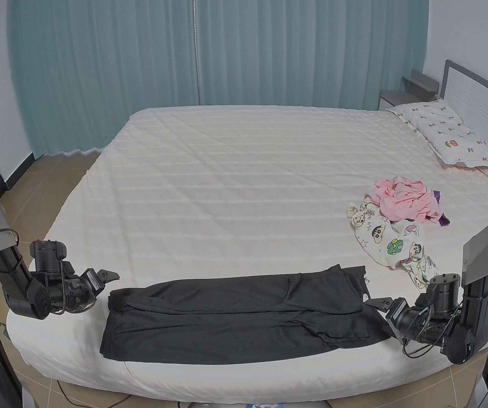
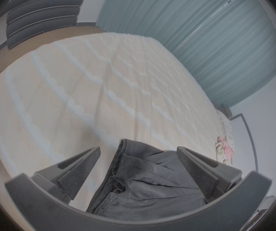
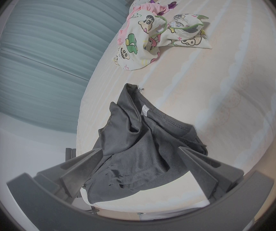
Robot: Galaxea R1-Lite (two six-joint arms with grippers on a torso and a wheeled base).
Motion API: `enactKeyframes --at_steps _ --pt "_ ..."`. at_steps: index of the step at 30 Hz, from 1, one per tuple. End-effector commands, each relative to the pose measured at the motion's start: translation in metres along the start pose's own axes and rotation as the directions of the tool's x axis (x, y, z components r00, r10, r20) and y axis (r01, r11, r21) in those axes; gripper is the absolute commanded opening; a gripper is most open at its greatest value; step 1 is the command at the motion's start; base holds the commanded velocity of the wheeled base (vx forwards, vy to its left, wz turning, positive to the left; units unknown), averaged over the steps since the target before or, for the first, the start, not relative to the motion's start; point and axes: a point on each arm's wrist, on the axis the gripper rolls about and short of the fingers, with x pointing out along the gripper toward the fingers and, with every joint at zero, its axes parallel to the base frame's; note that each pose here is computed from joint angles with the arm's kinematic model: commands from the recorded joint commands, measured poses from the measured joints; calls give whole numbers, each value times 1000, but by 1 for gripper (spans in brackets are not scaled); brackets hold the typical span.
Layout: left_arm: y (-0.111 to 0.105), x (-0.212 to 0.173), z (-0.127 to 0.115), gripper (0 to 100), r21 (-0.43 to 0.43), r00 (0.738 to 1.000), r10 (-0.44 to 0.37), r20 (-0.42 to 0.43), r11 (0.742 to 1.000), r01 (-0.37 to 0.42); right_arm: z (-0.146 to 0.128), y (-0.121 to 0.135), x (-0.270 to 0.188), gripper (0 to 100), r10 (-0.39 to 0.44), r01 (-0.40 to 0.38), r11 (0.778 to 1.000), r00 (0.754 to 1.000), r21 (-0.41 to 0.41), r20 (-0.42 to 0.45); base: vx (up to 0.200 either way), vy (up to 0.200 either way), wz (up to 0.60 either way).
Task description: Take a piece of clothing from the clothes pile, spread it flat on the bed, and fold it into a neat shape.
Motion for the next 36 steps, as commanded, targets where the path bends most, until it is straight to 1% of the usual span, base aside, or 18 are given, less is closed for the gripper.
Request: enactKeyframes --at_steps 1,8,9,13,23,25,27,28,30,36 --pt "2 21 -3 100 66 998 16 -57 998 -12 1 1 0 100 12 -12 1000 1000 -2 7 0 0 0" --pt "2 26 -7 100 74 997 17 -71 997 -11 1 1 0 100 12 -12 1000 1000 -2 6 0 0 0" --pt "2 28 -7 0 74 997 17 -74 997 -11 1 1 0 100 14 -14 1000 1000 -2 7 0 0 0" --pt "2 35 -7 0 76 997 18 -76 997 -12 1 1 0 100 12 -12 1000 1000 -2 6 0 0 0" --pt "5 38 8 0 61 999 33 -11 998 -32 0 1 0 100 11 -11 1000 1000 -2 5 0 0 0" --pt "3 38 13 0 37 999 34 11 999 -34 0 0 -1 100 10 -10 1000 1000 -1 4 0 0 0" --pt "3 38 13 0 31 999 34 13 999 -35 0 0 -1 100 9 -9 1000 1000 -1 3 0 0 0" --pt "3 38 17 0 10 999 34 28 999 -35 0 0 -1 100 10 -10 1000 1000 -1 4 0 0 0" --pt "4 38 20 0 4 999 34 38 999 -34 0 1 0 100 11 -11 1000 1000 -2 5 0 0 0" --pt "9 43 19 0 -4 999 43 33 999 -43 0 1 0 100 11 -11 1000 1000 -2 5 0 0 0"
